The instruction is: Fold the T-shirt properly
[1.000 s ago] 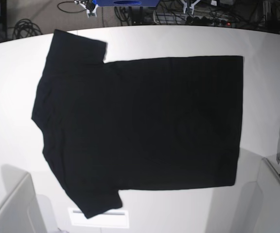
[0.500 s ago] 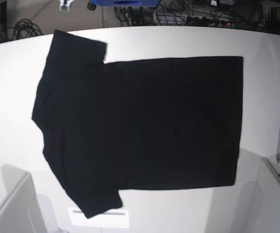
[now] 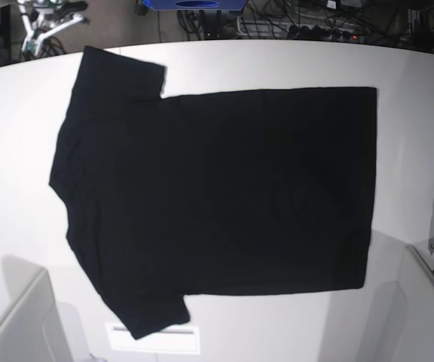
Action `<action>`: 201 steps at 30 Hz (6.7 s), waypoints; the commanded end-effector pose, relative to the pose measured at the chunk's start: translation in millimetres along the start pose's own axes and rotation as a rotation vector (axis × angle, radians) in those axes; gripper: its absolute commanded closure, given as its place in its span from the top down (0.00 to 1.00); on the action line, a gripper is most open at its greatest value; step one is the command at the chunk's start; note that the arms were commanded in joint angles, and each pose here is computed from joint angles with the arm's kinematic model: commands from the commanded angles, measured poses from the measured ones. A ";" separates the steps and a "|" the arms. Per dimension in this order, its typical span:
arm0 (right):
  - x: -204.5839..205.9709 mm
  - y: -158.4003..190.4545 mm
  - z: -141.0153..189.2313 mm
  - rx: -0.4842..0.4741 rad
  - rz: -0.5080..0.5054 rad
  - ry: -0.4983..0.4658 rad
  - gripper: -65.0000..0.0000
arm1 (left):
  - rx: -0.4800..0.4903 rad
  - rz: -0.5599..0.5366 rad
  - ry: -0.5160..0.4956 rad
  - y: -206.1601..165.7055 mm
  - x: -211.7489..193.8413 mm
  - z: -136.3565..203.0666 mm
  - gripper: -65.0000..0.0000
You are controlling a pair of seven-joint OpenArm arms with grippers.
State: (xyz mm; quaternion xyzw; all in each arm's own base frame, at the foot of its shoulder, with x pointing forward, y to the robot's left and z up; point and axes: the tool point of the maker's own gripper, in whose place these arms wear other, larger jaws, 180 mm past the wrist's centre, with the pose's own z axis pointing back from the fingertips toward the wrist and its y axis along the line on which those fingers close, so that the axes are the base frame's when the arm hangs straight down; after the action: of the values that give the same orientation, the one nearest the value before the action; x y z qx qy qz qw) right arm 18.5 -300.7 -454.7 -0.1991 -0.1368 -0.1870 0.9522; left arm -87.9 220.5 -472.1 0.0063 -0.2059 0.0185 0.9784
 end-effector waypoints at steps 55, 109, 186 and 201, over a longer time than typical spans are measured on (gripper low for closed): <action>75.1 107.9 5.1 0.701 0.015 0.028 0.38 | 0.005 0.402 -0.399 96.3 242.1 27.7 0.59; 77.0 88.2 17.4 0.638 0.059 -0.013 0.00 | -0.187 0.536 -0.189 42.5 226.5 -47.4 0.00; 310.4 161.3 94.4 0.920 -0.085 -0.351 0.00 | -0.486 0.787 -0.460 43.5 369.1 21.4 0.00; 340.1 198.9 75.6 0.975 -0.122 -0.343 0.00 | -0.439 0.767 -0.435 44.3 405.5 -20.8 0.00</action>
State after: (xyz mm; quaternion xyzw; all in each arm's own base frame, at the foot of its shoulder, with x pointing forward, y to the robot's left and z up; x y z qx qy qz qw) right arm 374.6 -198.1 -360.6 0.2446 -0.3405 -0.1275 0.8989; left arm 282.6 275.7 -340.9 -0.2684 -0.3731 0.3414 0.8199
